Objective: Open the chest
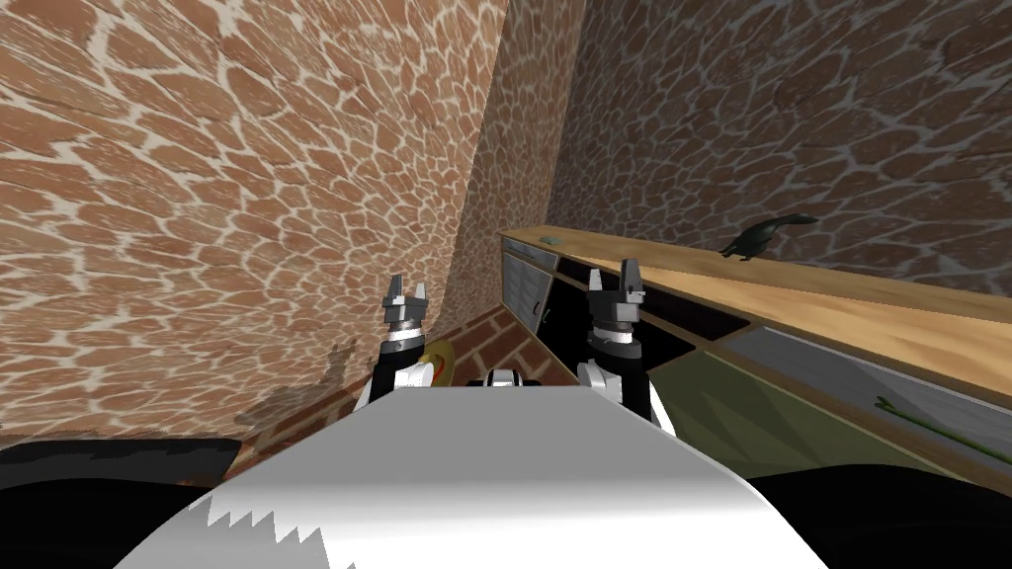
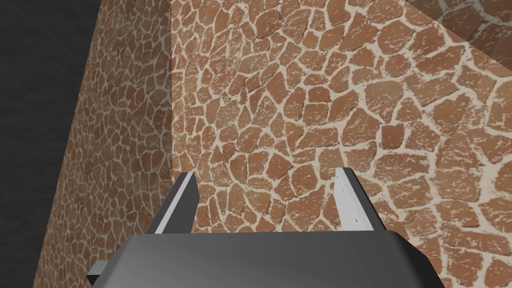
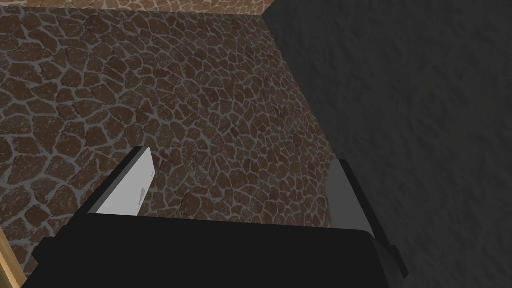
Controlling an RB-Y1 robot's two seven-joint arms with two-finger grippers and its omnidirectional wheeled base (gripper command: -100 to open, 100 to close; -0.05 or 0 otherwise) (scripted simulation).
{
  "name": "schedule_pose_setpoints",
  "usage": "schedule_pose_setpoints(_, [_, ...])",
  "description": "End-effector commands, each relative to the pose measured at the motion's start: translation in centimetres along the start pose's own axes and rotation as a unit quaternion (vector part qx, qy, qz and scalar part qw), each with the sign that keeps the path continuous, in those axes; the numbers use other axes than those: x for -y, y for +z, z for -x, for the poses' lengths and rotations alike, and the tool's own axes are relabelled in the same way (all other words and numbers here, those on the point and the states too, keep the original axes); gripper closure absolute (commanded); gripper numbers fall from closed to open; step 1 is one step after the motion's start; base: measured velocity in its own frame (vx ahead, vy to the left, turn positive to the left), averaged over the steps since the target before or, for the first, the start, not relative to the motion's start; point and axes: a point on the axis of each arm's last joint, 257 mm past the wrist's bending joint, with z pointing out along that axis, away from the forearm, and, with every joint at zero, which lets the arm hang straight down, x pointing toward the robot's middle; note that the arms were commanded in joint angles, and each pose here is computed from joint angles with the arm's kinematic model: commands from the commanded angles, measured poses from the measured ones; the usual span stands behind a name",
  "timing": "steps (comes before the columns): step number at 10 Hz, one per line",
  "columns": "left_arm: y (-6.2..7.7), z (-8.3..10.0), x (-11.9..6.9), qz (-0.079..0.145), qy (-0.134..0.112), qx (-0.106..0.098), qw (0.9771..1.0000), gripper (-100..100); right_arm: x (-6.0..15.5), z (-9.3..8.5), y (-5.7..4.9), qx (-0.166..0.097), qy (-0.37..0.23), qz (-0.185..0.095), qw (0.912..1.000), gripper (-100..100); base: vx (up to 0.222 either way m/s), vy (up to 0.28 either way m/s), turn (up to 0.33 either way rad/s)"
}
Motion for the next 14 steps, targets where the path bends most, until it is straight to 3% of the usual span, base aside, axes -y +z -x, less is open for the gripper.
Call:
schedule_pose_setpoints(1, [0.0, 0.0, 0.0, 0.0, 0.0, 0.0, 1.0, 0, 1.2, -0.4, -0.6, -0.033, -0.035, -0.018, 0.9987, -100, 0.008, 0.013, 0.067])
schedule_pose_setpoints(4, [0.0, 0.0, 0.0, 0.0, 0.0, 0.0, 1.0, 0, 4.3, -0.5, -2.4, -0.087, -0.116, -0.06, 0.9875, -100, 0.02, 0.026, 0.129])
schedule_pose_setpoints(6, [0.0, 0.0, 0.0, 0.0, 0.0, 0.0, 1.0, 0, 6.6, 0.0, -4.1, -0.125, -0.18, -0.091, 0.9714, -100, 0.028, 0.034, 0.147])
schedule_pose_setpoints(8, [0.0, 0.0, 0.0, 0.0, 0.0, 0.0, 1.0, 0, 8.9, 0.9, -6.0, -0.163, -0.246, -0.121, 0.9477, -100, 0.036, 0.04, 0.203])
schedule_pose_setpoints(9, [0.0, 0.0, 0.0, 0.0, 0.0, 0.0, 1.0, 0, 8.9, 0.9, -6.0, -0.163, -0.25, -0.121, 0.9467, -100, 0.023, 0.025, 0.058])
schedule_pose_setpoints(12, [0.0, 0.0, 0.0, 0.0, 0.0, 0.0, 1.0, 0, 12.3, 3.4, -9.3, -0.223, -0.357, -0.163, 0.8924, -100, 0.029, 0.033, 0.192])
schedule_pose_setpoints(14, [0.0, 0.0, 0.0, 0.0, 0.0, 0.0, 1.0, 0, 14.3, 5.6, -11.7, -0.265, -0.425, -0.189, 0.8447, -100, 0.046, 0.042, 0.207])
